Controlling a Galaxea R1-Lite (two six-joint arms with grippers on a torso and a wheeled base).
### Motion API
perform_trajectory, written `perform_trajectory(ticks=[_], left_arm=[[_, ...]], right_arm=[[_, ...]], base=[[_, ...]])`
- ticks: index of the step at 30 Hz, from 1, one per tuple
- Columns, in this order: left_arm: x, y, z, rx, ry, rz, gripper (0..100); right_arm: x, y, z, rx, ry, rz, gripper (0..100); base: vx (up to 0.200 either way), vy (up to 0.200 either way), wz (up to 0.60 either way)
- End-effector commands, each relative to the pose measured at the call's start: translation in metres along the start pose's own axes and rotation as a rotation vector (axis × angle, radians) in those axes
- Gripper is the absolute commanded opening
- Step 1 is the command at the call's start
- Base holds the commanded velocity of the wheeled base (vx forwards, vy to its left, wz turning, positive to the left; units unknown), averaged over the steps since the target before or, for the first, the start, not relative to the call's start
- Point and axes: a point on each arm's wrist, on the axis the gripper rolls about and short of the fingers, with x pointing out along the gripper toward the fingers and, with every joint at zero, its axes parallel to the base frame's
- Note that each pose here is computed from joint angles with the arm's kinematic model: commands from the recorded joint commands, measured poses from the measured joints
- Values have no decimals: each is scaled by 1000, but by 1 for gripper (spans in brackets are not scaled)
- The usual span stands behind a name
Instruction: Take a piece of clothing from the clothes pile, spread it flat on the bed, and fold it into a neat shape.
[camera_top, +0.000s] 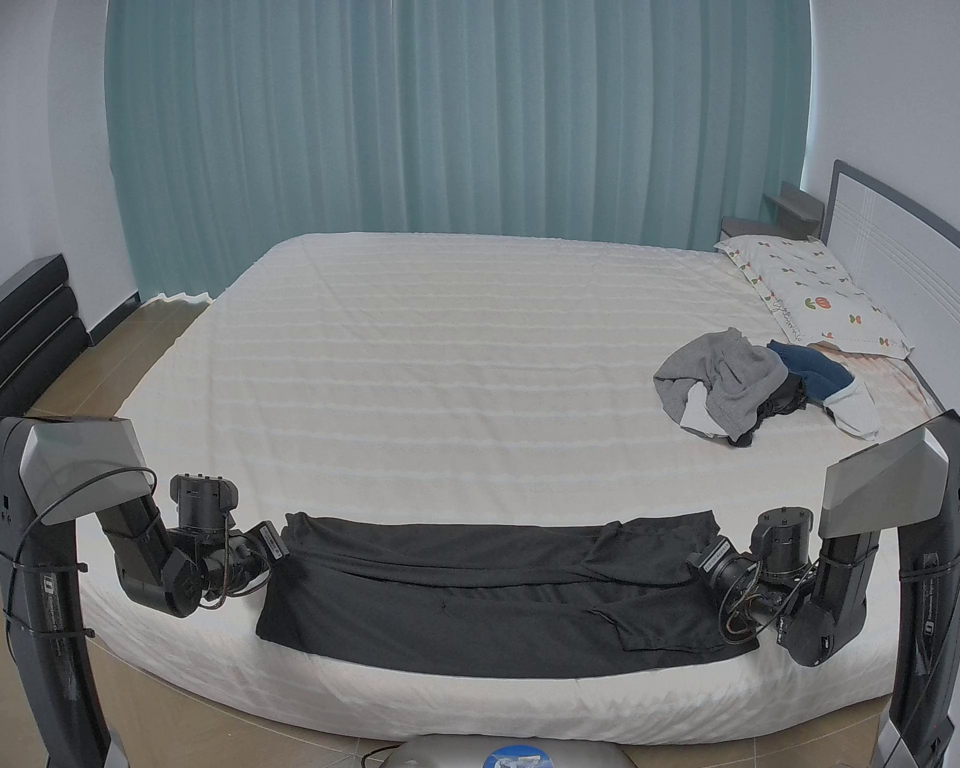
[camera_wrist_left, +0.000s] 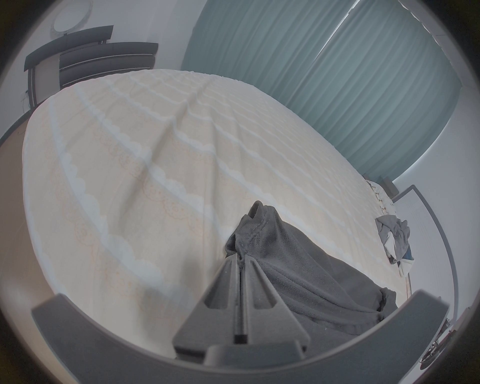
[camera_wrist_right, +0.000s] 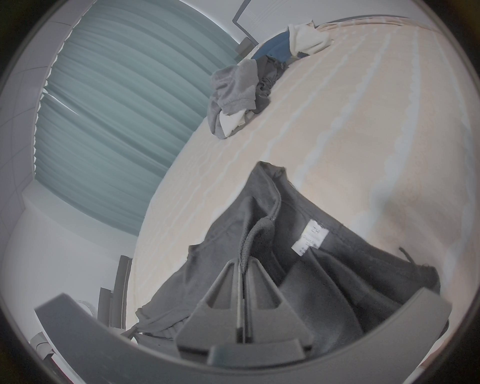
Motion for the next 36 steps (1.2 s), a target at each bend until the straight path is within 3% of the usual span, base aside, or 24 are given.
perform_trajectory(ticks=[1,5,17,23,30,36], left_arm=[[-5,-2,8,-13,-29,-15,0],[-5,-5,12,-56,-70,-41,0],[-5,-2,4,-43,-43,-24,0],[-11,6,-9,64,9,7,0],[-14,11,-16,109,37,26,0],[-17,15,-24,171,64,37,0]], right_arm=[[0,9,9,11,-49,53,0],[0,11,16,20,-104,82,0],[-4,8,14,21,-93,64,0],[-14,-12,2,-18,-28,-27,0],[-9,-33,-9,-112,21,-106,0],[-7,-37,-12,-128,32,-119,0]], base=[[0,0,0],[0,0,0],[0,0,0],[0,0,0],[0,0,0],[0,0,0]])
